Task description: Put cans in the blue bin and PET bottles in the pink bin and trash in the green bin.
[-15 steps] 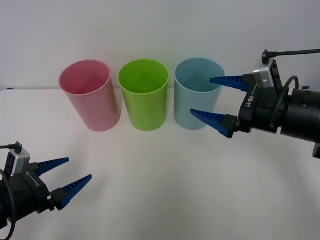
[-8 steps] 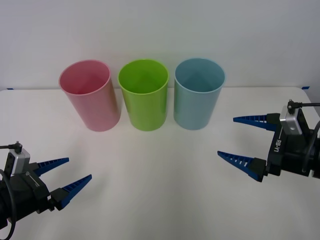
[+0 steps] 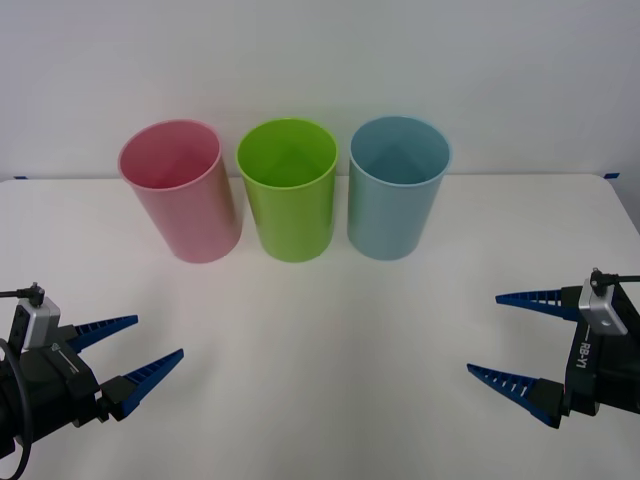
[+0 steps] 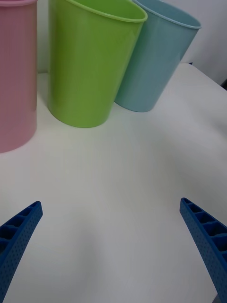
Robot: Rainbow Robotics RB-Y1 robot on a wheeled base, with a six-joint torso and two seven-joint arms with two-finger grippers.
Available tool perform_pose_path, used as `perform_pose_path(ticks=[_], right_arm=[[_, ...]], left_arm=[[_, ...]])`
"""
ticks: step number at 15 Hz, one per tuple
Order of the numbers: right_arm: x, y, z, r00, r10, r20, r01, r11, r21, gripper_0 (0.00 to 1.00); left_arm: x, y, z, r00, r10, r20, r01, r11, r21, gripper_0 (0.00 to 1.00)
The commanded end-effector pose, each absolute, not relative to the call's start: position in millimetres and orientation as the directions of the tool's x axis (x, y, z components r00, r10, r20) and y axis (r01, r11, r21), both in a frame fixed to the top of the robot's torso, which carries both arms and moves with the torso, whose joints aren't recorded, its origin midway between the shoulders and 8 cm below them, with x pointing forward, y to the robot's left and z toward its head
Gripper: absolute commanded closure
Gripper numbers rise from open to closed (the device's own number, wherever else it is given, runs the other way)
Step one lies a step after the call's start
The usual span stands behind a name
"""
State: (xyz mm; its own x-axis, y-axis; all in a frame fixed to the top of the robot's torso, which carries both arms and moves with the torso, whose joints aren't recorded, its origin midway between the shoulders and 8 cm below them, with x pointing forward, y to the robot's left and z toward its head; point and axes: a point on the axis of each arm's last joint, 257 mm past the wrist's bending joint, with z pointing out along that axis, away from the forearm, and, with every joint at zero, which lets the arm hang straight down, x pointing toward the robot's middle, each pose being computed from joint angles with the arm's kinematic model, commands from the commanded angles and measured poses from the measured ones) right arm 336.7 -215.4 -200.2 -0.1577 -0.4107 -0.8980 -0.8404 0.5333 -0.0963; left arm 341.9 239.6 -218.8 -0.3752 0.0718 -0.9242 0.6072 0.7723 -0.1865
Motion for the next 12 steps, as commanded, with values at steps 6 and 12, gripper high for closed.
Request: perform_pose_path(ticks=[6, 12], right_arm=[[325, -211, -224, -0.163, -0.458, -0.874, -0.857, 0.505, -0.105, 0.00], [325, -210, -224, -0.160, -0.460, -0.874, -0.858, 0.502, -0.106, 0.00]], left_arm=[[342, 240, -219, -0.375, 0.072, -0.924, 0.607, 0.772, -0.186, 0.00], [342, 240, -219, -0.375, 0.072, -0.924, 0.607, 0.772, -0.186, 0.00]])
